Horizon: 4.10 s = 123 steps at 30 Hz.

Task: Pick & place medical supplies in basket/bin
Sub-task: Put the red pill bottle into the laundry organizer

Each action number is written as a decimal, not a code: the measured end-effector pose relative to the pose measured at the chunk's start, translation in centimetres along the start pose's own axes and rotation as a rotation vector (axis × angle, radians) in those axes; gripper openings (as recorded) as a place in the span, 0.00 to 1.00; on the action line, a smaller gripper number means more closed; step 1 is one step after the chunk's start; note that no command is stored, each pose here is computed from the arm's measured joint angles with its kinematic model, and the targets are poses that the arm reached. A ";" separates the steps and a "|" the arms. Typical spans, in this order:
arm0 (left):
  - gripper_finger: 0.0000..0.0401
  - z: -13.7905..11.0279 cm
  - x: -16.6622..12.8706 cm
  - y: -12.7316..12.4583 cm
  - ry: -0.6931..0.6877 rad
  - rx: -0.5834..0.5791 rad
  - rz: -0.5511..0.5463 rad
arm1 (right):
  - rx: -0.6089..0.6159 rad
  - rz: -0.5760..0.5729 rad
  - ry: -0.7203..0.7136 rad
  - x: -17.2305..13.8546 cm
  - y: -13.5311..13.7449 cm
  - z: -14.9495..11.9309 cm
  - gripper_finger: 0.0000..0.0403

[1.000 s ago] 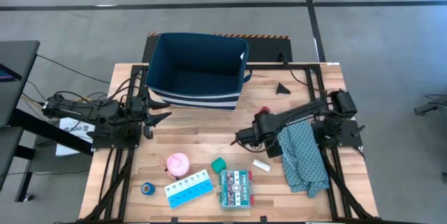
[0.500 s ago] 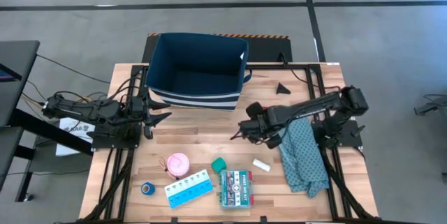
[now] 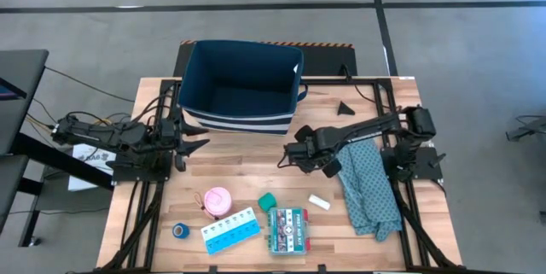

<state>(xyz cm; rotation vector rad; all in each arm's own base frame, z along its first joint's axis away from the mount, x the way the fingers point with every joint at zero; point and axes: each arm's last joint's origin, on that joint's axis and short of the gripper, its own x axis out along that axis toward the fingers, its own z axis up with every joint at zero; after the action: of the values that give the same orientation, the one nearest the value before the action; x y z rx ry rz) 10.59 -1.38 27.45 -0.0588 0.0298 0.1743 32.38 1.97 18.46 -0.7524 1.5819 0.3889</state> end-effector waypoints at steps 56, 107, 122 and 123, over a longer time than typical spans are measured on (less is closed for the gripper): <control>0.34 0.0 0.0 0.0 0.001 0.022 -0.006 | 0.118 -0.053 -0.036 -0.5 -2.2 -0.1 0.34; 0.34 -0.4 0.0 0.0 0.040 0.041 -0.003 | 0.043 -0.007 0.069 3.0 -1.4 0.4 0.56; 0.34 -0.4 0.0 0.0 0.039 0.041 -0.003 | 0.246 0.013 0.036 3.6 -3.4 -1.0 0.54; 0.34 -0.4 0.0 0.0 0.039 0.041 -0.003 | 0.241 0.030 0.020 3.6 -3.3 -0.9 0.54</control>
<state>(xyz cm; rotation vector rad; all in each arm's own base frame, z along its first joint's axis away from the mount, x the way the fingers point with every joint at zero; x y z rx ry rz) 10.57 -1.39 27.05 -0.0213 0.0723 0.1695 33.86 -1.92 15.67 -0.5489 1.6259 0.2074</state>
